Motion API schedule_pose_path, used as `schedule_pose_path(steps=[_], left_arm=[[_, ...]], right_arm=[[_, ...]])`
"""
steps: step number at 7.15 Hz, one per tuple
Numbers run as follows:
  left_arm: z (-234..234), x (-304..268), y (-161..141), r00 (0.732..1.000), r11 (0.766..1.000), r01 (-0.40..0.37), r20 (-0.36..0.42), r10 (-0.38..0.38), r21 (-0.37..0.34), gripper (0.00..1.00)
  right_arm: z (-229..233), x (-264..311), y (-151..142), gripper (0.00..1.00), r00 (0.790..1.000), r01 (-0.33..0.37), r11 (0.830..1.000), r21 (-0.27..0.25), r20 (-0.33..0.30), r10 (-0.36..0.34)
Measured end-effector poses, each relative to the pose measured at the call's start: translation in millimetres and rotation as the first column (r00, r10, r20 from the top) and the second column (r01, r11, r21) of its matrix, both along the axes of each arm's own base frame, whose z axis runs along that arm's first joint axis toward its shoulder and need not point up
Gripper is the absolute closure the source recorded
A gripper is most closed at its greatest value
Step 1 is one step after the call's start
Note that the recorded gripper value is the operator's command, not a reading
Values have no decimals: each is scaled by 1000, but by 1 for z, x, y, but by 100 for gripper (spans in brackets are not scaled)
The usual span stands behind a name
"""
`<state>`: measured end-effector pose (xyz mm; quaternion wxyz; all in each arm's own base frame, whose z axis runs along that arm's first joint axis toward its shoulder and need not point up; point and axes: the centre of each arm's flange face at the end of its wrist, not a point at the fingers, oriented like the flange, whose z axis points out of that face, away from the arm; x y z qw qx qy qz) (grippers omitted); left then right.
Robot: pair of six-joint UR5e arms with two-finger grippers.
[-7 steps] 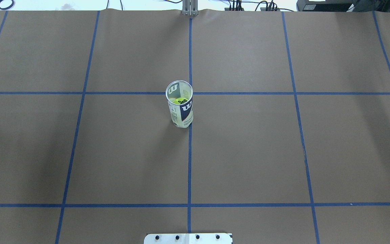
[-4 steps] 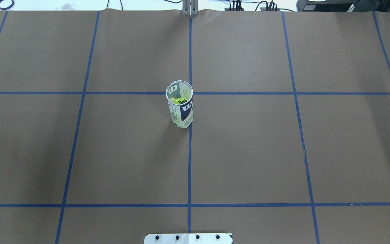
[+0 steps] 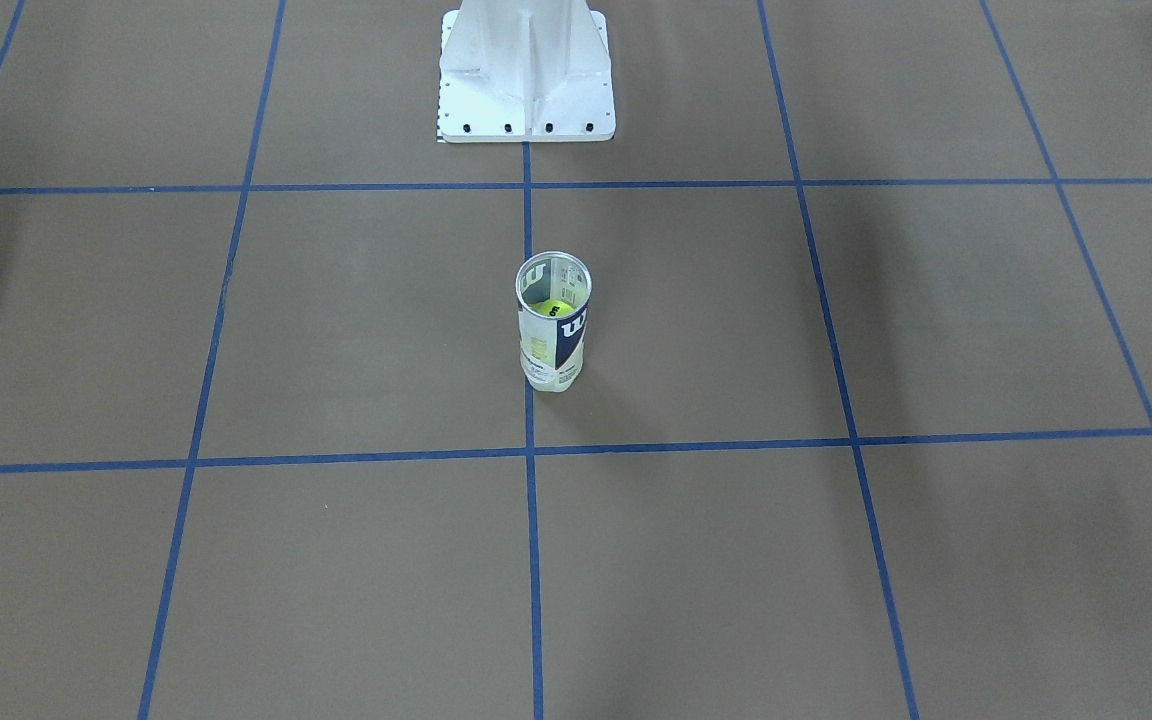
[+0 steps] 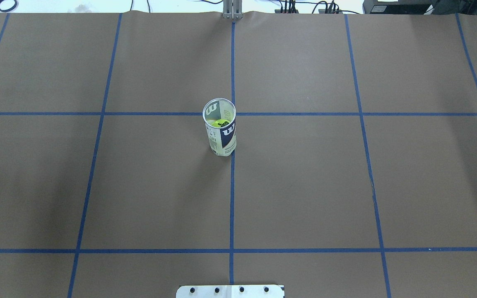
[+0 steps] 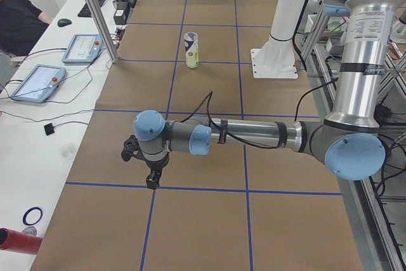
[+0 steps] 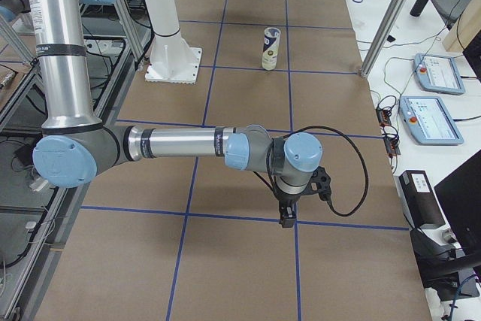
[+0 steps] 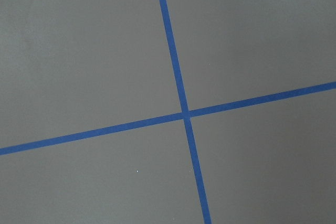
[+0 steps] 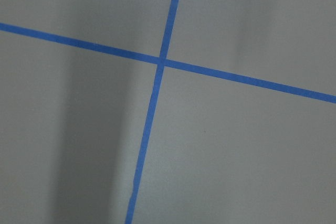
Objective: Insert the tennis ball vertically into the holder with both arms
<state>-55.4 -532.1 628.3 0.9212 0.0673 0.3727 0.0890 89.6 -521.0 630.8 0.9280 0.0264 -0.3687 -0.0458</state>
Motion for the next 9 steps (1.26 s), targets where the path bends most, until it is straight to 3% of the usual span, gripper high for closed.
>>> schedule_pose_path(steps=[6,9], left_arm=[[4,-19,10,999,996,43,30,-41,-74,0],[5,-19,12,999,996,47,31,-44,-78,0]], right_arm=[[3,-7,7,1,995,-28,1000,-13,92,29],[1,-6,11,1,993,-70,996,-55,91,75]])
